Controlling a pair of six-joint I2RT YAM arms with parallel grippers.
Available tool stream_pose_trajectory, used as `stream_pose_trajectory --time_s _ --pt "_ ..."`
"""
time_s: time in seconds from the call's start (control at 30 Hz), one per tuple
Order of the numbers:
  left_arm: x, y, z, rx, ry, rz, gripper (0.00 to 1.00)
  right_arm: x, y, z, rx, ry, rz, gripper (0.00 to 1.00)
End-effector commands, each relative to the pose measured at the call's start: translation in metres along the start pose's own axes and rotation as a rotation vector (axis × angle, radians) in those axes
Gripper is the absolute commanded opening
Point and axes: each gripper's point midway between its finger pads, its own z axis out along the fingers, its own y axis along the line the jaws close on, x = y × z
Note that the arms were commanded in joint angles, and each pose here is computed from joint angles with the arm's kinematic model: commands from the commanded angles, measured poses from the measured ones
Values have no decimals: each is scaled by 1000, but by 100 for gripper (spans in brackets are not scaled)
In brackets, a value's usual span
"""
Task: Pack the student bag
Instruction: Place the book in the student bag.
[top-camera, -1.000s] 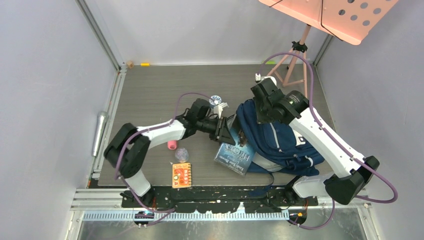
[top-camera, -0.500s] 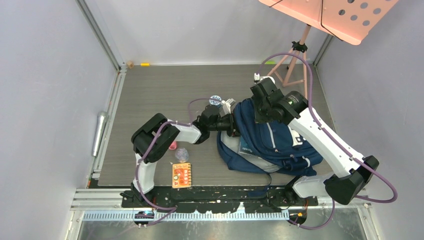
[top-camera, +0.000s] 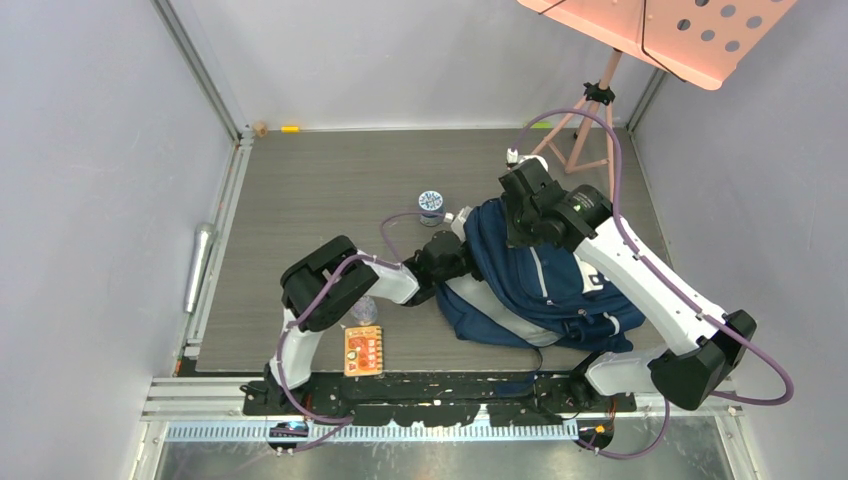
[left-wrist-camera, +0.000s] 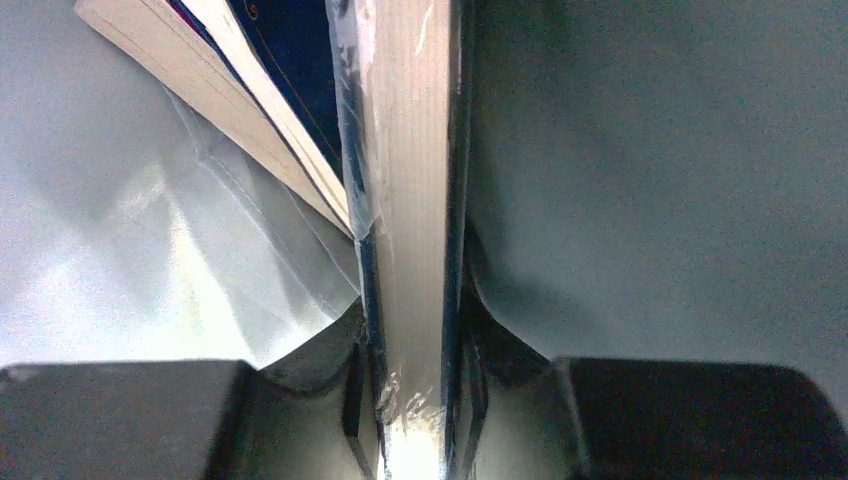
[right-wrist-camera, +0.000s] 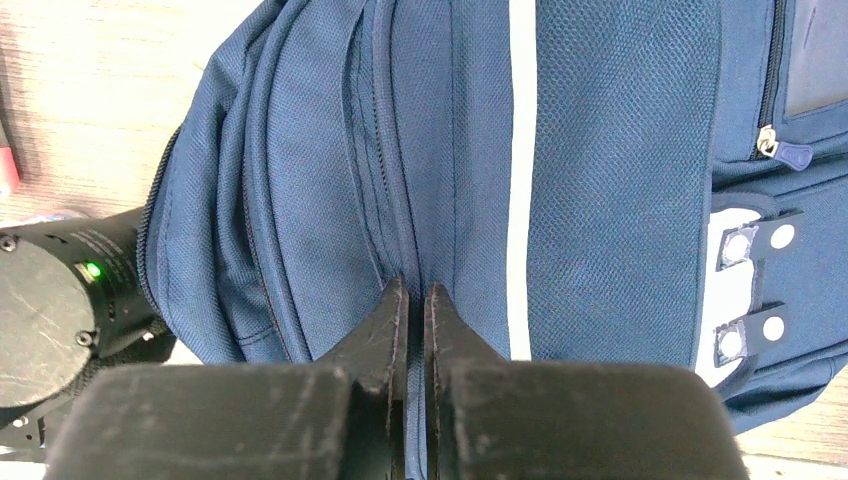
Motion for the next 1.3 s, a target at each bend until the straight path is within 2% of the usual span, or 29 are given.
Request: stream_pose_trajectory --time_s 0.0,0.07,0.17,0.37,0.43,0.7,0.83,1.13,1.27 --pt "-30 -3 11 -63 -171 75 22 -36 16 -20 -100 -166 78 0" --pt "-24 12 4 -130 -151 80 38 -35 15 -22 -97 -171 79 0" --pt "-19 23 -10 -194 -131 108 56 -35 11 -25 -92 -179 83 0" --pt "-12 36 -50 -332 -90 197 73 -32 8 -29 -90 -187 86 0" --pt "-10 38 -60 -352 -79 207 75 -31 7 -29 -87 -184 87 0" --pt "16 39 -60 -346 15 210 58 -33 7 -29 -83 -187 87 0" --pt "19 25 -40 -268 32 215 43 -33 6 -28 -79 -188 85 0" --pt "26 -31 19 -65 43 255 34 -35 5 -29 -72 -202 86 0" --pt "21 -41 38 -28 -7 288 34 -35 5 -29 -76 -207 94 0"
